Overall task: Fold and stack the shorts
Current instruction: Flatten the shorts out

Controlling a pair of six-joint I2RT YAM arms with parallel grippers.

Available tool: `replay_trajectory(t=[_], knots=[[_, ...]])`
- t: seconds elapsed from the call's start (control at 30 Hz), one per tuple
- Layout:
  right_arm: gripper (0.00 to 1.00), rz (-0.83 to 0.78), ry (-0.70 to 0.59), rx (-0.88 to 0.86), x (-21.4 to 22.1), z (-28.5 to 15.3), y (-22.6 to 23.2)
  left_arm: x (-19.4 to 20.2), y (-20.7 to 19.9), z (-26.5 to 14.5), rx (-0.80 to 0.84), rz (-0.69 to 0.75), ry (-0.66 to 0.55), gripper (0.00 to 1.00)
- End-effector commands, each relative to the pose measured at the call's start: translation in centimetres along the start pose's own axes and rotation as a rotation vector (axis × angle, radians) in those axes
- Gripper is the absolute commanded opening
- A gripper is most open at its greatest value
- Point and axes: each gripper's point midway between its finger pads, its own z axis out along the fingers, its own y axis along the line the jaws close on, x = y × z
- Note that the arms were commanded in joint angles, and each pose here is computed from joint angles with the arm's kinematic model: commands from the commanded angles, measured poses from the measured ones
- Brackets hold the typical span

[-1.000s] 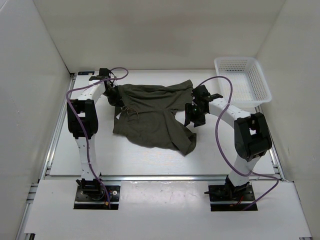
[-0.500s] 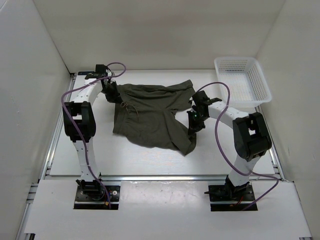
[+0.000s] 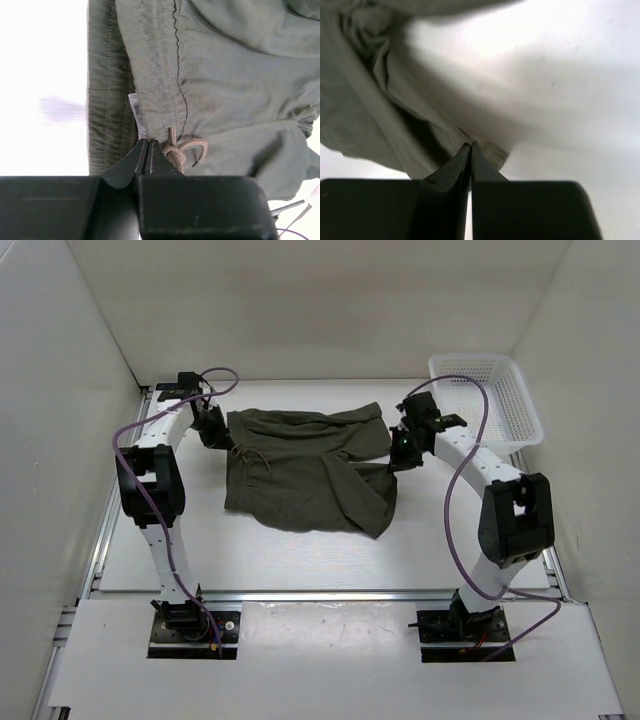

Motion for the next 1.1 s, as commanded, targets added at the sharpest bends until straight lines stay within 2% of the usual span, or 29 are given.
replay_trajectory(t=[0.0,0.07,0.17,0.2,0.27,0.47,0.5,0.67,1.07], knots=[[0.00,0.048,-0.031,0.019,-2.9,0.8,-1.1,-1.5,-0.5,-2.2,0.000,0.023,-0.065,0.10],[0.00,0.127,-0.045,0.049,-4.1,1.9,-2.9,-1.6,-0.2,-1.4,-0.003,0.029,-0.055,0.10],[0.24,0.217,-0.100,0.058,-6.1,2.2,-4.1,-2.5,0.0,-1.6,-0.002,0.035,-0.071,0.10],[0.37,0.217,-0.101,0.058,-6.1,2.2,-4.1,-2.5,-0.2,-1.3,0.009,0.034,-0.066,0.10],[0.39,0.224,-0.127,0.059,-6.3,1.8,-4.1,-2.5,-0.2,-1.2,0.007,0.032,-0.059,0.10],[0.39,0.212,-0.081,0.001,-1.7,1.0,-2.2,-1.9,-0.5,-0.9,0.015,0.037,-0.042,0.10],[0.39,0.234,-0.022,-0.044,0.4,1.8,-1.7,-1.9,-0.5,-0.9,0.015,0.037,-0.042,0.10],[0.39,0.268,0.056,-0.131,3.1,3.3,-0.3,-1.5,-0.7,-0.6,0.014,0.042,-0.030,0.10],[0.41,0.244,0.077,-0.141,1.8,6.4,-0.1,-1.5,-0.8,-1.2,0.009,0.045,-0.043,0.10]])
